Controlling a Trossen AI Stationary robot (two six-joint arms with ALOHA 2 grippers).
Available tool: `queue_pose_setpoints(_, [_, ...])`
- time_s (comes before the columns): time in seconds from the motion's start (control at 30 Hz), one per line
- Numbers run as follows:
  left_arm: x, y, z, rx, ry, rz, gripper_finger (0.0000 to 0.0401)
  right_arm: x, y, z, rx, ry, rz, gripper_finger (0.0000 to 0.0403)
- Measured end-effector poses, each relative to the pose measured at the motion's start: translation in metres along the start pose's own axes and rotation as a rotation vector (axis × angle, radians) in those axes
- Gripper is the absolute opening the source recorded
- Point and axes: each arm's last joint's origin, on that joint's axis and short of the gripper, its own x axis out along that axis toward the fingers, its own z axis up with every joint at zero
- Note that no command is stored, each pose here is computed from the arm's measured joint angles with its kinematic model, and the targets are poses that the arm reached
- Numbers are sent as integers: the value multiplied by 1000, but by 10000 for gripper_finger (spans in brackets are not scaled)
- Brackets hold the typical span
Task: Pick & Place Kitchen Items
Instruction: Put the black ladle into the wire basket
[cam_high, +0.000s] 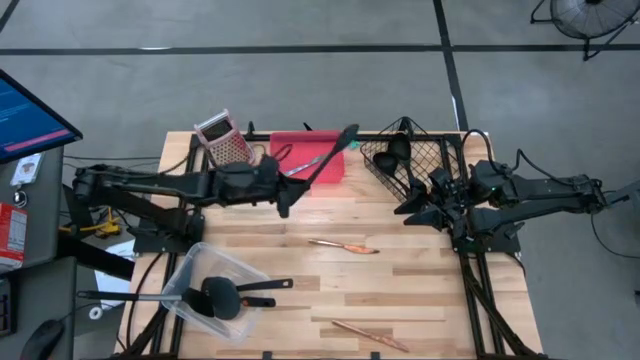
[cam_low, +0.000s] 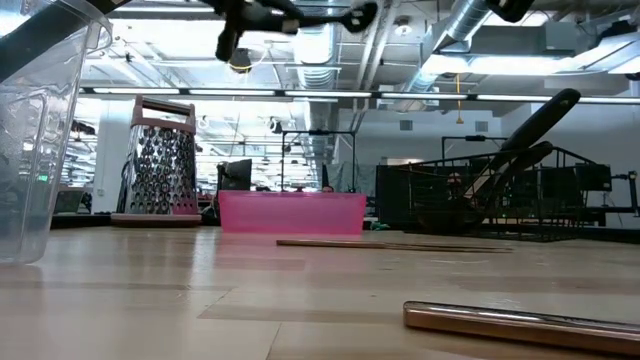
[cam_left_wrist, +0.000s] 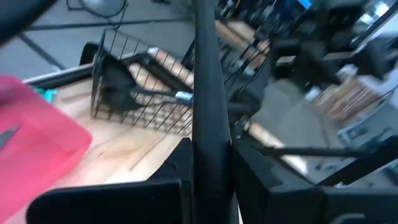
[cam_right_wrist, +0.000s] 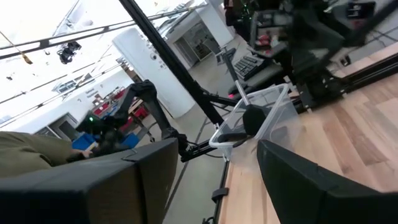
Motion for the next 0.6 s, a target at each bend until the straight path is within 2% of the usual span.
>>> queue_pose_setpoints(0.33, [-37, -8, 27, -138, -107, -149, 47, 0, -2, 1, -17, -38, -54, 221])
queue_pose_setpoints(0.6, [-59, -13, 37, -244, -70, -316, 47, 0, -2, 1, -17, -38, -54, 221])
